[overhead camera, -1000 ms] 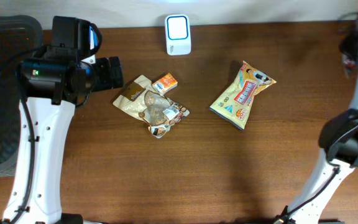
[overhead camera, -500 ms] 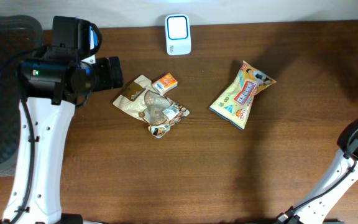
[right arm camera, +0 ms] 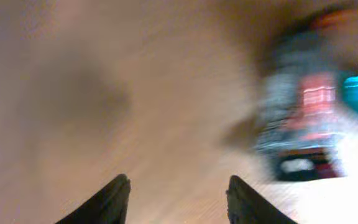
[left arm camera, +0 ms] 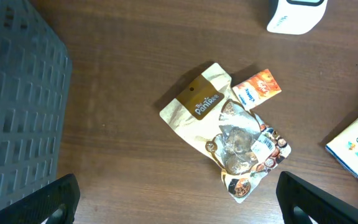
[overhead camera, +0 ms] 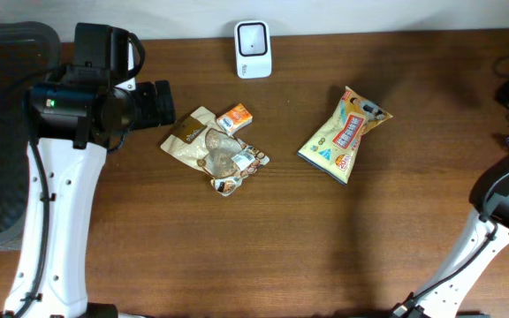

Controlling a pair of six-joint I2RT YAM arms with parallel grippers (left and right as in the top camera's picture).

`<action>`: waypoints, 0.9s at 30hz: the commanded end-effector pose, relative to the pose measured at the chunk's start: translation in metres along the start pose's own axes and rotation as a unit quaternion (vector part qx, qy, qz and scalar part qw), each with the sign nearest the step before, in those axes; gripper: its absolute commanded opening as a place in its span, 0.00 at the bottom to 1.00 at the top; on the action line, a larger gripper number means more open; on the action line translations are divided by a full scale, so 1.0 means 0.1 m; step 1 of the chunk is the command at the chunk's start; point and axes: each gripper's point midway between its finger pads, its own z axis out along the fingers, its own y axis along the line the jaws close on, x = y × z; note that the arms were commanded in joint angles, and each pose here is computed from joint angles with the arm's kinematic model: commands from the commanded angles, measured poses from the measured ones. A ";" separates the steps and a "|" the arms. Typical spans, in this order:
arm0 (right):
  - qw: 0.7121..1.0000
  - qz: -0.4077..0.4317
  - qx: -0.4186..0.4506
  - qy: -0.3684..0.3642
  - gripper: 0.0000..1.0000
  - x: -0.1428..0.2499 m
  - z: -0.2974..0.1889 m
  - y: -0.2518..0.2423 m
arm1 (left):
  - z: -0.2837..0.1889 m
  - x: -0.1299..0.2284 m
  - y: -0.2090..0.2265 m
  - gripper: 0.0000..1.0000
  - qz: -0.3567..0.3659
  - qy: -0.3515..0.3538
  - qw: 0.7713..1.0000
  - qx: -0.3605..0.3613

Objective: Scan the item barcode
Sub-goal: 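Carry the black packet far right and release it by the bottle, then return the right gripper to the yellow bag and grasp its edge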

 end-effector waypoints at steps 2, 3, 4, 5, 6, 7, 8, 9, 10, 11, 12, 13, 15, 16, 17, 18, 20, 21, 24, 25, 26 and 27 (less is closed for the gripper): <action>0.964 -0.118 -0.235 0.032 0.72 0.41 -0.87 1.24 | 0.00 -0.01 0.01 0.99 -0.005 -0.001 1.000 -0.004; 0.959 -0.125 -0.247 0.059 0.75 0.59 -0.89 1.37 | 0.00 -0.01 0.01 0.99 -0.005 -0.001 1.000 -0.004; 0.957 -0.132 -0.245 0.087 0.77 0.77 -0.89 1.44 | 0.00 -0.01 0.01 0.99 -0.005 -0.001 1.000 -0.004; 0.953 -0.145 -0.242 0.107 0.78 0.92 -0.90 1.50 | 0.00 -0.01 0.01 0.99 -0.005 -0.001 1.000 -0.004; 0.946 -0.172 -0.240 0.131 0.78 1.11 -0.92 1.56 | 0.00 -0.01 0.01 0.99 -0.005 -0.001 1.000 -0.004; 0.939 -0.200 -0.237 0.149 0.78 1.27 -0.94 1.60 | 0.00 -0.01 0.01 0.99 -0.005 -0.001 1.000 -0.004; 0.928 -0.248 -0.215 0.175 0.69 1.54 -0.94 1.67 | 0.00 -0.01 0.01 0.99 -0.005 -0.001 1.000 -0.004; 0.927 -0.268 -0.187 0.186 0.63 1.66 -0.91 1.67 | 0.00 -0.01 0.01 0.99 -0.005 -0.001 1.000 -0.004; 0.926 -0.284 -0.160 0.192 0.52 1.75 -0.87 1.67 | 0.00 -0.01 0.01 0.99 -0.005 -0.001 1.000 -0.004; 0.924 -0.299 -0.138 0.196 0.43 1.83 -0.83 1.67 | 0.00 -0.01 0.01 0.99 -0.005 -0.001 1.000 -0.004; 0.921 -0.314 -0.116 0.201 0.31 1.92 -0.79 1.69 | 0.00 -0.01 0.01 0.99 -0.005 -0.001 1.000 -0.004; 0.918 -0.322 -0.103 0.206 0.27 2.01 -0.76 1.72 | 0.00 -0.01 0.01 0.99 -0.005 -0.001 1.000 -0.004; 0.909 -0.339 -0.098 0.220 0.26 2.21 -0.69 1.81 | 0.00 -0.01 0.01 0.99 -0.005 -0.001 1.000 -0.004; 0.904 -0.348 -0.096 0.227 0.26 2.31 -0.63 1.85 | 0.00 -0.01 0.01 0.99 -0.005 -0.001 1.000 -0.004; 0.900 -0.357 -0.092 0.233 0.25 2.42 -0.55 1.88 | 0.00 -0.01 0.01 0.99 -0.005 -0.001 1.000 -0.004; 0.900 -0.358 -0.081 0.236 0.25 2.48 -0.49 1.87 | 0.00 -0.01 0.01 0.99 -0.005 -0.001 1.000 -0.004; 0.914 -0.330 -0.020 0.235 0.24 2.53 -0.29 1.72 | 0.00 -0.01 0.01 0.99 -0.005 -0.001 1.000 -0.004; 0.920 -0.314 0.009 0.233 0.24 2.55 -0.17 1.62 | 0.00 -0.01 0.01 0.99 -0.005 -0.001 1.000 -0.004; 0.923 -0.307 0.014 0.230 0.24 2.68 0.19 1.53 | 0.00 -0.01 0.01 0.99 -0.005 -0.001 1.000 -0.004; 0.923 -0.306 0.010 0.232 0.18 2.76 0.32 1.50 | 0.00 -0.01 0.01 0.99 -0.005 -0.001 1.000 -0.004; 0.922 -0.304 0.004 0.240 0.11 2.85 0.38 1.49 | 0.00 -0.01 0.01 0.99 -0.005 -0.001 1.000 -0.004; 0.919 -0.299 -0.009 0.258 0.04 2.96 0.40 1.48 | 0.00 -0.01 0.01 0.99 -0.005 -0.001 1.000 -0.004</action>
